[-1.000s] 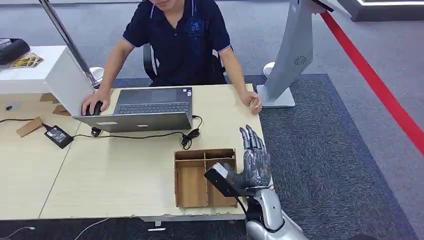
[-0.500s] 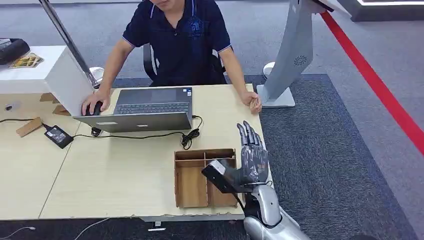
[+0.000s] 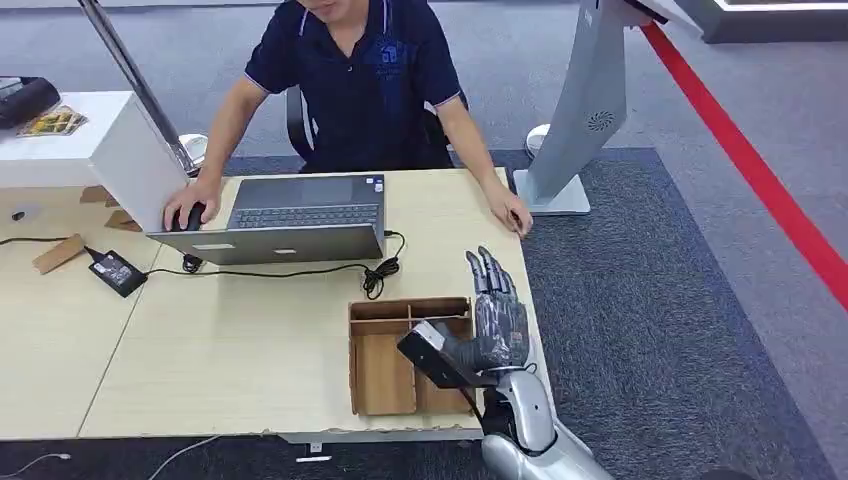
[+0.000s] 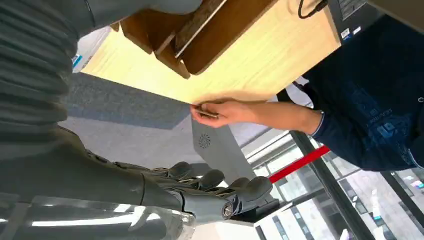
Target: Pass the card to the sensor for recognition and then transmit it.
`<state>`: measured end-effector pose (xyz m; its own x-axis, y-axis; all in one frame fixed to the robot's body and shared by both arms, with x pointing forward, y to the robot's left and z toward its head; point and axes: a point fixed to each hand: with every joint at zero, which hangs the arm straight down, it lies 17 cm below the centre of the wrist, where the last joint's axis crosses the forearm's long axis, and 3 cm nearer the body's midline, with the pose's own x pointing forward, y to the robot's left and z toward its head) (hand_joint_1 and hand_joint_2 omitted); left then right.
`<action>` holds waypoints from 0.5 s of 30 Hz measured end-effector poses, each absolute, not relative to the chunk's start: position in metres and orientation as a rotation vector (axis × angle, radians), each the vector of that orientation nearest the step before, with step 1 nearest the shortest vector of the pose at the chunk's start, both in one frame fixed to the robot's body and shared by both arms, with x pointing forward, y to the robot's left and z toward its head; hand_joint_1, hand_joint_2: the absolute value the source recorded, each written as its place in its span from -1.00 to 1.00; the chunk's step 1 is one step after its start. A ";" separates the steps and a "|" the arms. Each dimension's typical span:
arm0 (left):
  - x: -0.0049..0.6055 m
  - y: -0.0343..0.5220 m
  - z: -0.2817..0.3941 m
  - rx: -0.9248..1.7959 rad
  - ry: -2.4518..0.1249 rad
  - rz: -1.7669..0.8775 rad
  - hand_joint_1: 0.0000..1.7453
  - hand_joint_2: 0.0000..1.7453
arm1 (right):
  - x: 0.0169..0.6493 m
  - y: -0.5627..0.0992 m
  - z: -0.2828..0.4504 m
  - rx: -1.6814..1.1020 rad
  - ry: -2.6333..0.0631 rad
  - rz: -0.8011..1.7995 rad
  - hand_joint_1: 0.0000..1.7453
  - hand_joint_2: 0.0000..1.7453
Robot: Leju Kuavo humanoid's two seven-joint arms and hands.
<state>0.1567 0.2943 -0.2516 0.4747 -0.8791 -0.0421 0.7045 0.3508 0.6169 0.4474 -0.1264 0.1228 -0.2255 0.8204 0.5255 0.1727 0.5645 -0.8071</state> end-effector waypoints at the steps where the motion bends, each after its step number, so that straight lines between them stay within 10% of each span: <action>1: 0.157 0.294 -0.252 0.622 -0.322 -1.049 -1.00 -1.00 | 0.447 -0.125 0.122 -0.828 -1.722 0.754 -1.00 1.00; 15: 0.157 0.293 -0.252 0.622 -0.326 -1.059 -1.00 -1.00 | 0.447 -0.118 0.110 -0.809 -1.704 0.780 -1.00 1.00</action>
